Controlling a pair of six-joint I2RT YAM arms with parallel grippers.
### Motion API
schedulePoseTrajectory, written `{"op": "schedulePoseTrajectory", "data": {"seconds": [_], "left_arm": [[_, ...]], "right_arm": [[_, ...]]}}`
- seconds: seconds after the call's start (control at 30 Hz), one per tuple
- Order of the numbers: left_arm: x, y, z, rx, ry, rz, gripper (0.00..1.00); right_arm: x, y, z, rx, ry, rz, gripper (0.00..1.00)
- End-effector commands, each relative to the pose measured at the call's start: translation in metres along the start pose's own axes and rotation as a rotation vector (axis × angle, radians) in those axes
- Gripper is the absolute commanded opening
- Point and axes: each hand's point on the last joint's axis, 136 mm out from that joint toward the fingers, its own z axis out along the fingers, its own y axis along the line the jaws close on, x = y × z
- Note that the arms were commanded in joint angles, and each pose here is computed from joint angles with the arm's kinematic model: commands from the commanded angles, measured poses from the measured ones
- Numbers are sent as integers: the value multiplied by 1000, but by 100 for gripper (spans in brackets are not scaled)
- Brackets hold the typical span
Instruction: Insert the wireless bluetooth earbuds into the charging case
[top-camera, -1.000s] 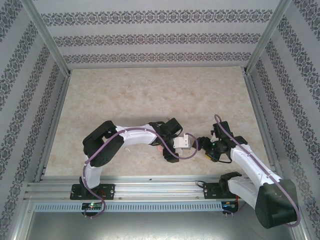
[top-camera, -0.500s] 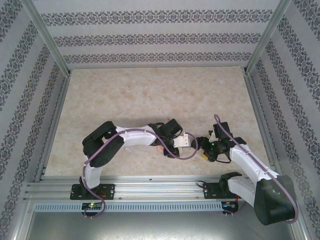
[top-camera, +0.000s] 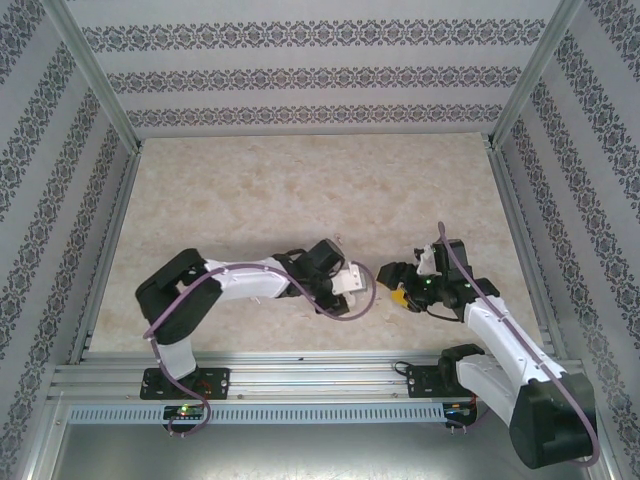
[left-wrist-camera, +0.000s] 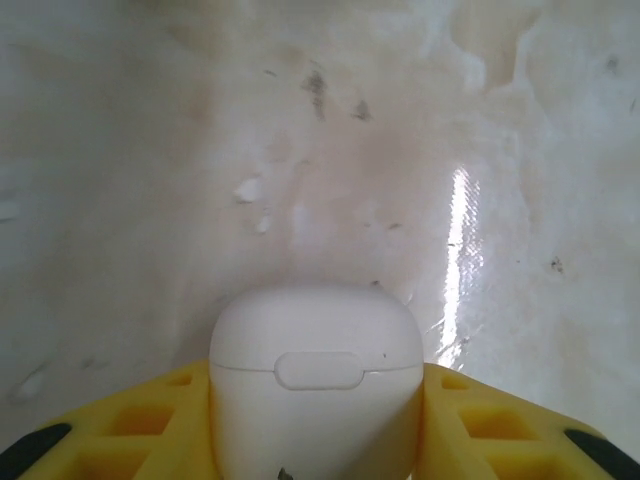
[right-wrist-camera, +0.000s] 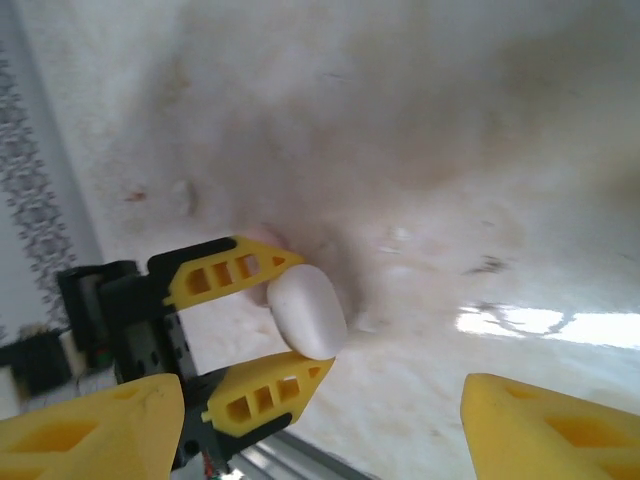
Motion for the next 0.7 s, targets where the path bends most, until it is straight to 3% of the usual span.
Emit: {"op": "schedulePoseTrajectory", "data": {"seconds": [0.0,0.27,0.47,0.67], "left_arm": [[-34,31,-45,-39,-217,-118,43],[-59,48,-119,-44,-431,-157,44],[-71,39,-140,-20,-509,-157,44],[-71,33,-151,-29,-536,-150,44]], "right_arm": [[-1,48,-12,-115,17,-109,73],[18,110,0,-62,124,-326,72],[17,142,15,-62,166,-348,70],[9,154,25,-61,156,-344,58]]}}
